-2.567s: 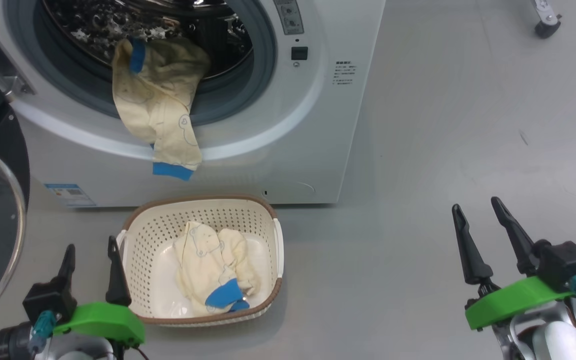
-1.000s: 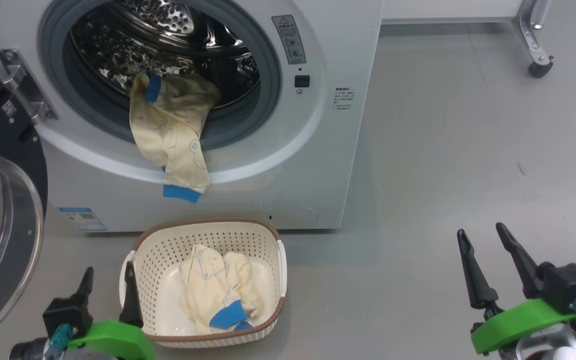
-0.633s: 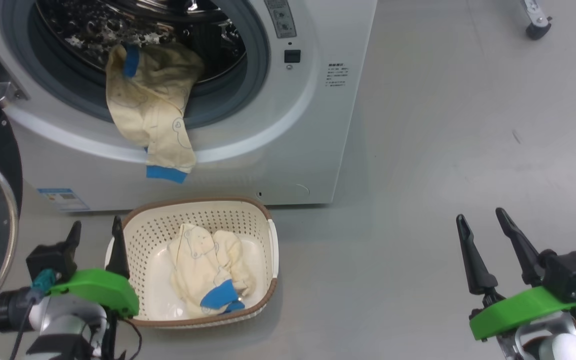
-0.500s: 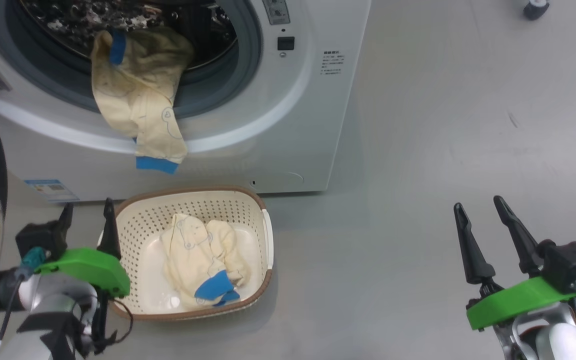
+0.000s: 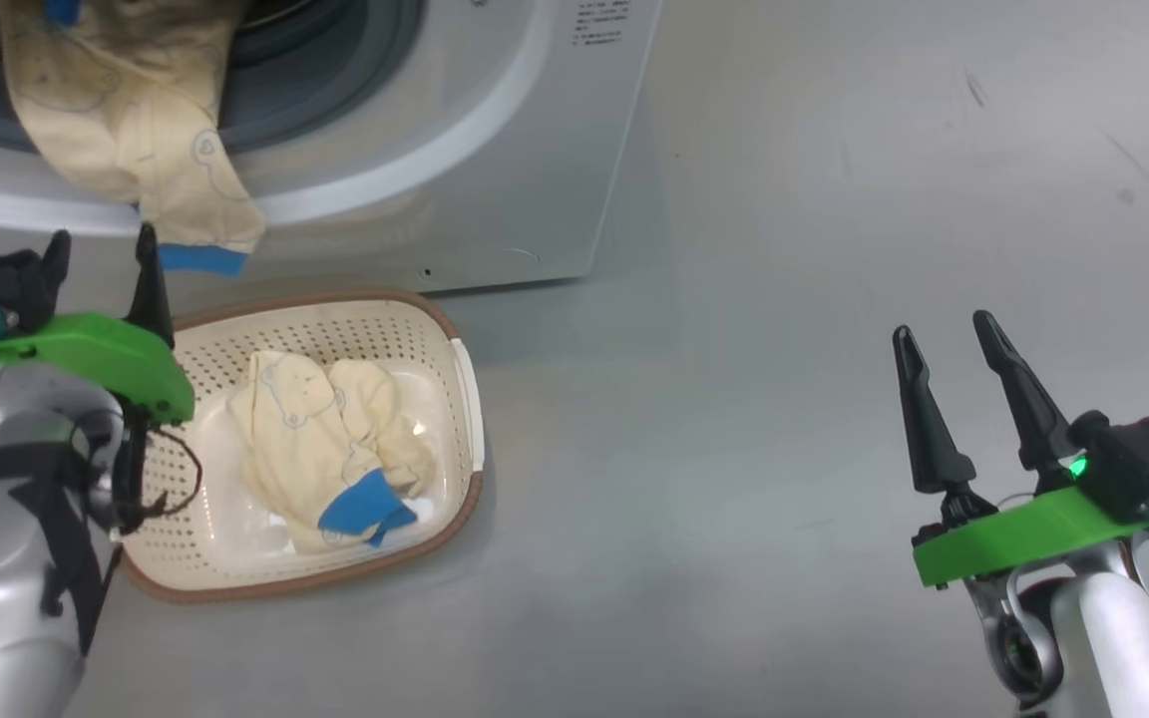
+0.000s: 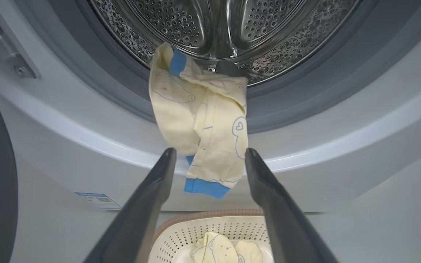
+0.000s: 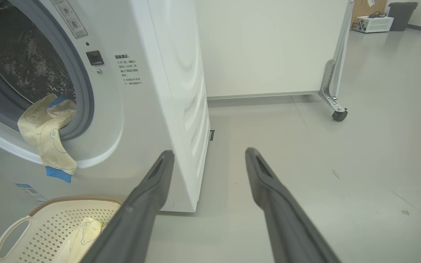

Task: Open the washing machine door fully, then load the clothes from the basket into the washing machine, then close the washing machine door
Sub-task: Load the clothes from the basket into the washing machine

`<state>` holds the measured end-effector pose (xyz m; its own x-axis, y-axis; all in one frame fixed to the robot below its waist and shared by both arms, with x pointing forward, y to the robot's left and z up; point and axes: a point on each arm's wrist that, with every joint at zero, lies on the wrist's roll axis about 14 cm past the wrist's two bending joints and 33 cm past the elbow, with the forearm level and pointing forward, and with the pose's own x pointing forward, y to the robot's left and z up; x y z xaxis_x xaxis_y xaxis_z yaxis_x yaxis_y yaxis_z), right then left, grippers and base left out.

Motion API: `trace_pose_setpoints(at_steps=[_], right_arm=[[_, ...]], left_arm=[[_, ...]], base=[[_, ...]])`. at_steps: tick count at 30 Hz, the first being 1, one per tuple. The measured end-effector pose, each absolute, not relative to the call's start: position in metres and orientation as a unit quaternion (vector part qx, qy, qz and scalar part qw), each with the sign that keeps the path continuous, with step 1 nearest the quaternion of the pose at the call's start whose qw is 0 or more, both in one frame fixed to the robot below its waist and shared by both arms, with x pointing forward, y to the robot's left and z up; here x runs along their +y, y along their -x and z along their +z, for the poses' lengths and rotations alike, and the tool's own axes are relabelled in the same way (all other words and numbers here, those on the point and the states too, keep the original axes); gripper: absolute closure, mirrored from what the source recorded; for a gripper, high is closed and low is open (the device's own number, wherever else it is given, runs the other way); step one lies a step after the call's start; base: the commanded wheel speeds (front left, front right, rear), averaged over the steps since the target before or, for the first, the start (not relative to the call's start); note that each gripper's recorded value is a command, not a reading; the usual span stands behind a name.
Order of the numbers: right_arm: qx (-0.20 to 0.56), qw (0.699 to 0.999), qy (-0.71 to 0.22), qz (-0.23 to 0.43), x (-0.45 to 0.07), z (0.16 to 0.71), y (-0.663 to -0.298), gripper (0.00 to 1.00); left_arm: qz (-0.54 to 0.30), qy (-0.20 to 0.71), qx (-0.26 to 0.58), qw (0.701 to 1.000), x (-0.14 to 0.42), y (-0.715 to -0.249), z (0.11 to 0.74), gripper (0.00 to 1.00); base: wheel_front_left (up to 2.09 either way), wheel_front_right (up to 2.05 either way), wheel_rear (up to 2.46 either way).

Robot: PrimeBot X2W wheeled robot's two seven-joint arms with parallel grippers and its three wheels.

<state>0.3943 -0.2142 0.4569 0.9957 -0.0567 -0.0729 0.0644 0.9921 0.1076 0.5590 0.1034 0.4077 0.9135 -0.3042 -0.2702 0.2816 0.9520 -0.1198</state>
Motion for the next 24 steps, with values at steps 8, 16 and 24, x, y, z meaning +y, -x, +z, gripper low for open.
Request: trace_pose_setpoints(at_steps=[8, 16, 24], right_arm=[[0.058, 0.995, -0.054, -0.054, -0.229, 0.436, -0.398, 0.00], [0.078, 0.993, -0.052, -0.066, -0.238, 0.419, -0.405, 0.00], [0.093, 0.992, -0.050, -0.072, -0.241, 0.408, -0.405, 0.00]], left_arm=[[-0.159, 0.029, 0.181, 0.970, 0.095, -0.592, 0.370, 0.00], [-0.162, 0.026, 0.201, 0.966, 0.088, -0.622, 0.342, 0.00], [-0.154, 0.029, 0.225, 0.962, 0.086, -0.631, 0.318, 0.00]], base=[[0.00, 0.00, 0.00], [0.00, 0.00, 0.00], [0.00, 0.00, 0.00]])
